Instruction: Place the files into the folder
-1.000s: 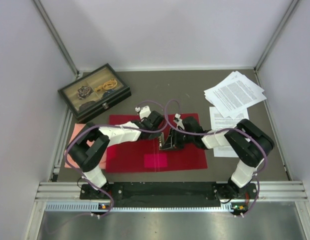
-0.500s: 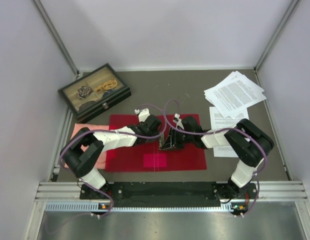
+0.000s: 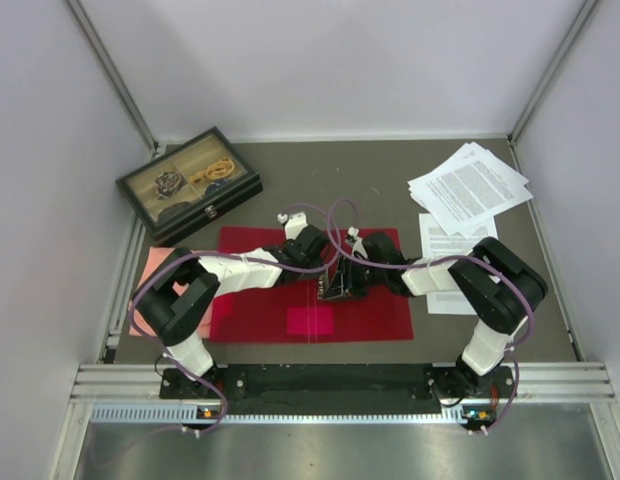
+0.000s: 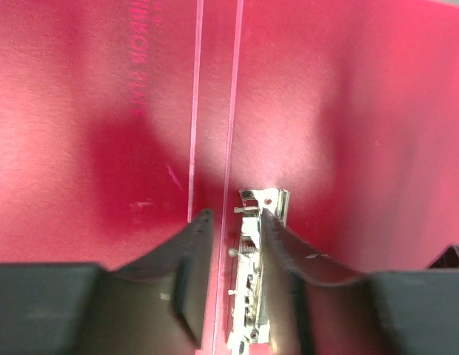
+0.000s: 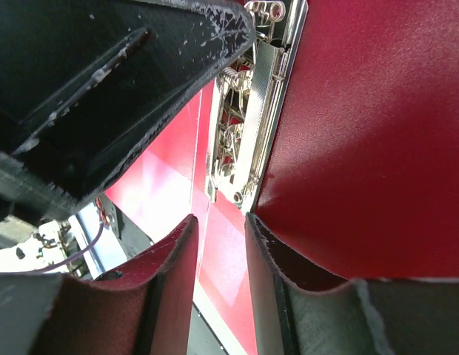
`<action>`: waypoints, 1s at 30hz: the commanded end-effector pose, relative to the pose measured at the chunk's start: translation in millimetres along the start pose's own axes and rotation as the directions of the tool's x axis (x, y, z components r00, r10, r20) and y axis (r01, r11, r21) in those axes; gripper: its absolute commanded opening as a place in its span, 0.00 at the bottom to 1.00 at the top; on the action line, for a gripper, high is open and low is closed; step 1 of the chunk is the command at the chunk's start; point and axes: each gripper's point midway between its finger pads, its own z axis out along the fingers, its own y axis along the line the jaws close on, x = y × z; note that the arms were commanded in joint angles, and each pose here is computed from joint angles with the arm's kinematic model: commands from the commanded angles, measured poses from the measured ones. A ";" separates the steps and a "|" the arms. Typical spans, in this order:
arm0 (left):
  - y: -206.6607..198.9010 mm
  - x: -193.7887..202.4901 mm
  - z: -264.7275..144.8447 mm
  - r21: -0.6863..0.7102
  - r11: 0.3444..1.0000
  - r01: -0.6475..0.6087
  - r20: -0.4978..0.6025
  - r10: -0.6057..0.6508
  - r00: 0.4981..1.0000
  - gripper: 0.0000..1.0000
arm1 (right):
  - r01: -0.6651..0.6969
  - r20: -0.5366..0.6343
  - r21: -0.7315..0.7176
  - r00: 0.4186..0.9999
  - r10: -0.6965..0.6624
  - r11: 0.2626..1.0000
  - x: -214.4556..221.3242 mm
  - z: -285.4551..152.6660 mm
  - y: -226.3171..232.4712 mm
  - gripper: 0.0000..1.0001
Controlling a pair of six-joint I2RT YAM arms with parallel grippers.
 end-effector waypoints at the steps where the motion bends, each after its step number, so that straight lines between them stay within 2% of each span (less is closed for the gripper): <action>1: 16.3 8.1 3.2 -0.070 0.997 -0.018 -0.016 0.017 1.000 0.31 | 0.021 -0.011 0.058 1.000 -0.020 0.998 4.4 3.4 -13.2 0.33; 13: 34.4 23.8 4.7 -0.113 0.994 -0.012 -0.049 0.007 0.999 0.08 | 0.035 -0.048 0.069 0.998 -0.032 0.997 7.3 3.7 -14.1 0.33; 14: 37.9 24.6 5.2 -0.125 0.992 -0.013 -0.047 0.007 0.999 0.02 | 0.044 -0.048 0.066 0.998 -0.041 0.997 6.7 1.6 -11.7 0.33; 15: 41.3 26.1 5.3 -0.143 0.990 -0.011 -0.051 0.004 0.999 0.00 | 0.049 -0.054 0.057 0.997 -0.046 0.997 7.3 0.6 -9.1 0.33; 20: 51.8 30.4 -1.0 -0.226 0.972 0.068 -0.063 -0.085 0.994 0.00 | 0.044 -0.086 0.003 0.995 -0.044 0.999 10.9 -1.5 2.6 0.34; 24: 54.5 44.9 -5.6 -0.239 0.952 0.191 -0.087 -0.217 0.972 0.00 | 0.025 -0.089 -0.034 0.996 -0.028 0.999 13.5 -1.8 7.1 0.33; 26: 56.2 51.7 -5.7 -0.236 0.948 0.216 -0.099 -0.244 0.965 0.00 | 0.021 -0.090 -0.045 0.996 -0.025 0.999 13.8 -0.9 9.0 0.33; 29: 58.4 58.2 -5.1 -0.236 0.942 0.240 -0.109 -0.271 0.956 0.00 | 0.018 -0.063 -0.034 0.998 -0.020 0.999 8.4 0.7 7.3 0.29; 30: 58.9 59.8 -5.0 -0.238 0.940 0.244 -0.111 -0.276 0.955 0.00 | 0.018 -0.049 -0.034 0.999 -0.019 0.999 5.1 2.0 8.0 0.25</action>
